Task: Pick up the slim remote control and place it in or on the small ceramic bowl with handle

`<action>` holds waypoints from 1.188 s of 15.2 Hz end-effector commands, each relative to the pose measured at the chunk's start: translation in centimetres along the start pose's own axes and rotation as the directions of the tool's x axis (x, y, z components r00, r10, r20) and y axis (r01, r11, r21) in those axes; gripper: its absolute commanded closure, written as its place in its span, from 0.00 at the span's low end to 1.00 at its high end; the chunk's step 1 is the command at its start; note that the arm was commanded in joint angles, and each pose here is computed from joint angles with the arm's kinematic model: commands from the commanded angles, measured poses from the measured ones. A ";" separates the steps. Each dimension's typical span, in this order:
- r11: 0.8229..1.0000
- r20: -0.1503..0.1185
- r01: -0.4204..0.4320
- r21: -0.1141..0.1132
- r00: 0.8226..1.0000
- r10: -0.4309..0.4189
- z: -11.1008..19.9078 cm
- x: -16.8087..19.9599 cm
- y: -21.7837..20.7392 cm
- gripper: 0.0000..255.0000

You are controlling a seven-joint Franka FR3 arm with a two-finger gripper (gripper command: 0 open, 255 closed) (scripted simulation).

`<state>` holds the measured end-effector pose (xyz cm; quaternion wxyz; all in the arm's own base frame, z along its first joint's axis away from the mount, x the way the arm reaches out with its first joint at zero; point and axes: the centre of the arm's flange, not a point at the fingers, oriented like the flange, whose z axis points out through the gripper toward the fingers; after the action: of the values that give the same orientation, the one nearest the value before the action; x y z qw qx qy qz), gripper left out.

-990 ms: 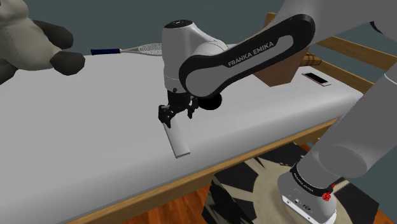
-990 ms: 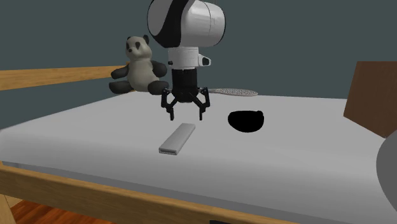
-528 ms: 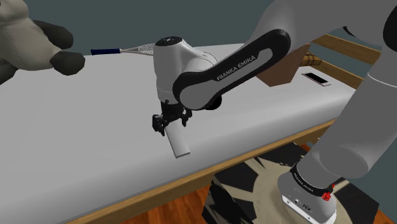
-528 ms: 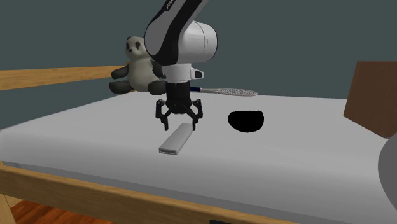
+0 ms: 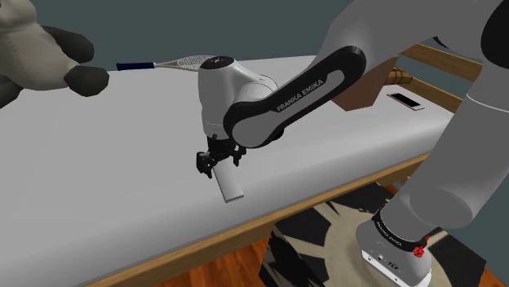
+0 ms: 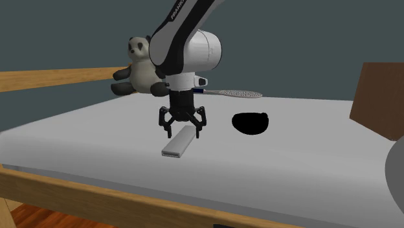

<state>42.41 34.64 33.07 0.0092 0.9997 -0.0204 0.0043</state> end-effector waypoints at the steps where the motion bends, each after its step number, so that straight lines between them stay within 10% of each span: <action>1: 1.000 0.000 0.000 0.000 1.000 0.000 0.0 0.0 0.0 0.00; 2: 1.000 0.000 0.000 0.000 1.000 0.000 0.0 0.0 0.0 0.00; 3: 1.000 0.000 0.000 0.000 1.000 0.000 0.0 0.0 0.0 1.00; 18: 1.000 0.000 0.000 0.000 1.000 0.000 -3.2 0.0 0.1 1.00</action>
<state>42.28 34.64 35.64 0.0092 0.9997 -0.0204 0.0044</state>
